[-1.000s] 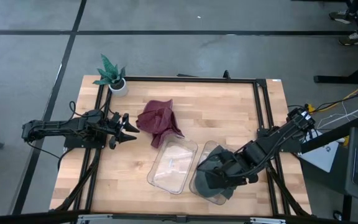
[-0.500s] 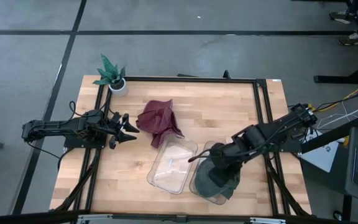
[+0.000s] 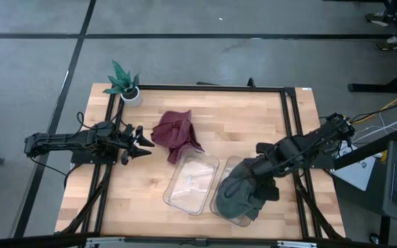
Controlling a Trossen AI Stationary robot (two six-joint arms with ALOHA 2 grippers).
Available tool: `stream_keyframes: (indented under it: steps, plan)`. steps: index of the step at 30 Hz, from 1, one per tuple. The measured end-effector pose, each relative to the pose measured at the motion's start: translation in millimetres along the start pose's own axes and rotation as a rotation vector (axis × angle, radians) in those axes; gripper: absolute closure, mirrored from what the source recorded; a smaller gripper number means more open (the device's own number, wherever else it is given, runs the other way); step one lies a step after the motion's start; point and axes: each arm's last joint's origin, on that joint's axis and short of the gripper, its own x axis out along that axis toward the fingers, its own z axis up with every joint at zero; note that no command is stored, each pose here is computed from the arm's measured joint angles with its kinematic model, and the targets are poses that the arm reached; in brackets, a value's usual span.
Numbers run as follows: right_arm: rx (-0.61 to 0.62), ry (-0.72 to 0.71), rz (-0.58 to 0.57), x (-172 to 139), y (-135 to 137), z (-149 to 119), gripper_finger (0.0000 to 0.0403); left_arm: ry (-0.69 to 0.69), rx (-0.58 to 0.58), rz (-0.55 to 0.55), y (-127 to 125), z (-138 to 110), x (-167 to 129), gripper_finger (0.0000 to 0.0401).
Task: Pick & Place hat
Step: Put the gray cap into the right transparent bin
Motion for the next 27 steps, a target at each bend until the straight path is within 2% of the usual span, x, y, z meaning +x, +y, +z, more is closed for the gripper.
stream_keyframes:
  steps: [5,9,14,19,22,25,27]
  plan:
    - [-0.213,-0.077,-0.143,-2,6,-5,0.0208,0.000,0.000,0.000,0,0,0,0.0217]
    - [-0.307,-0.122,-0.208,-8,5,-10,0.0208,0.000,0.000,0.000,0,0,0,0.0217]
    - [-0.253,-0.144,-0.213,-13,-4,-17,0.0208,0.000,0.000,0.001,0,0,0,0.0217]
    - [-0.124,-0.123,-0.236,7,-24,-24,0.0208,0.000,0.000,0.000,0,0,0,0.0217]
    - [-0.139,-0.203,-0.190,20,-24,-28,0.0208,0.000,0.000,0.001,0,0,0,0.0217]
    - [-0.202,-0.297,-0.130,26,-19,-36,0.0208,0.000,0.000,0.000,0,0,0,0.0217]
    - [-0.250,-0.308,-0.118,28,-18,-46,0.0208,0.000,0.000,0.001,0,0,0,0.0217]
